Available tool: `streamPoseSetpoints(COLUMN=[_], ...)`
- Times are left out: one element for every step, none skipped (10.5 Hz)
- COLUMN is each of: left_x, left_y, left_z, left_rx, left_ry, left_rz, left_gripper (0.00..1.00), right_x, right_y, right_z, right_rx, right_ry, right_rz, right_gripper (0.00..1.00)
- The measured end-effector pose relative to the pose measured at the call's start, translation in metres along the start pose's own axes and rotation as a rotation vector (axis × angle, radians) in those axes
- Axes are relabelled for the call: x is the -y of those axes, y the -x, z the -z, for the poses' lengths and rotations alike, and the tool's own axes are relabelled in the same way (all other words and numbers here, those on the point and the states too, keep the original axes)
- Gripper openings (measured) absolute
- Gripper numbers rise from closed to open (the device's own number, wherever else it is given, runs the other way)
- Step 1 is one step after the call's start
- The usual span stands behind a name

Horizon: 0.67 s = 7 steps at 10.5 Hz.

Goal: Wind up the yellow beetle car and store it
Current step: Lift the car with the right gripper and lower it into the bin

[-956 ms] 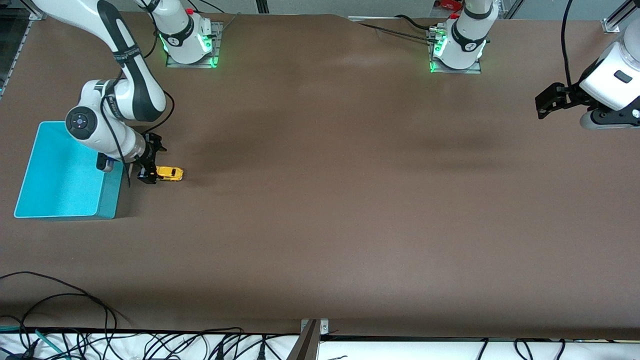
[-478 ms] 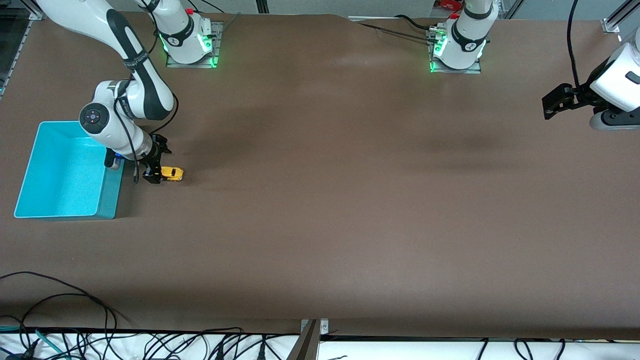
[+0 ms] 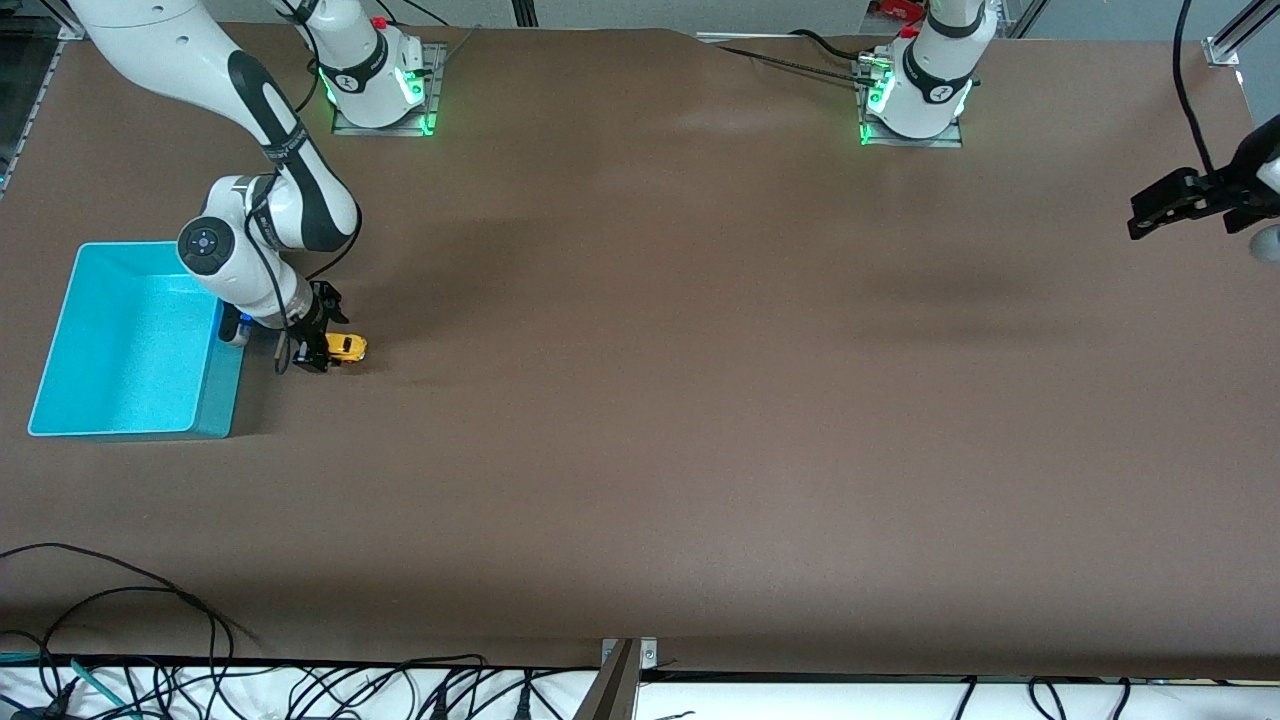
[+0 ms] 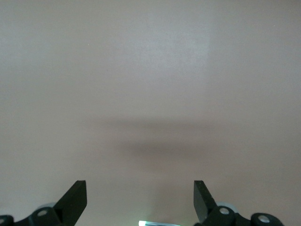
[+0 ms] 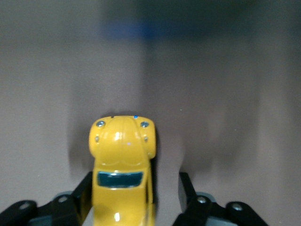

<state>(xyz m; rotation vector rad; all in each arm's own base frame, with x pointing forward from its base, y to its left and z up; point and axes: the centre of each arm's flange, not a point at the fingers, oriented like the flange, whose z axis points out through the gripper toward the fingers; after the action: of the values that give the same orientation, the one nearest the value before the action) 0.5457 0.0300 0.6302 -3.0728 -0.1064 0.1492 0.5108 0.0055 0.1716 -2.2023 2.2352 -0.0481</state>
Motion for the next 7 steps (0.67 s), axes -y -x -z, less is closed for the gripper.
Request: streamPoseSetpoints(left_x=[0.003, 0.002, 0.000, -0.001, -0.002, -0.004, -0.008], left_y=[0.000, 0.001, 0.002, 0.004, 0.006, 0.007, 0.008], left_z=[0.001, 0.002, 0.004, 0.007, 0.009, 0.011, 0.012], left_rx=[-0.001, -0.004, -0.008, -0.013, -0.018, -0.021, -0.023], left_ry=[0.003, 0.003, 0.003, 0.003, 0.004, 0.007, 0.011], left_rz=[0.007, 0.025, 0.052, 0.068, 0.079, 0.093, 0.103], left_gripper=[1.00, 1.00, 1.00, 1.00, 1.00, 1.00, 1.00], right_x=[0.001, 0.001, 0.002, 0.005, 0.012, 0.028, 0.049], right_y=[0.000, 0.000, 0.001, 0.002, 0.003, 0.003, -0.002], right_z=[0.003, 0.004, 0.004, 0.008, 0.019, 0.039, 0.068], right_rx=[0.000, 0.001, -0.001, -0.003, -0.004, -0.004, -0.006], right_ry=[-0.005, -0.006, -0.004, 0.004, 0.030, 0.072, 0.114], right_rz=[0.000, 0.001, 0.007, 0.026, 0.046, 0.055, 0.056], right_gripper=[0.52, 0.51, 0.51, 0.51, 0.51, 0.51, 0.51])
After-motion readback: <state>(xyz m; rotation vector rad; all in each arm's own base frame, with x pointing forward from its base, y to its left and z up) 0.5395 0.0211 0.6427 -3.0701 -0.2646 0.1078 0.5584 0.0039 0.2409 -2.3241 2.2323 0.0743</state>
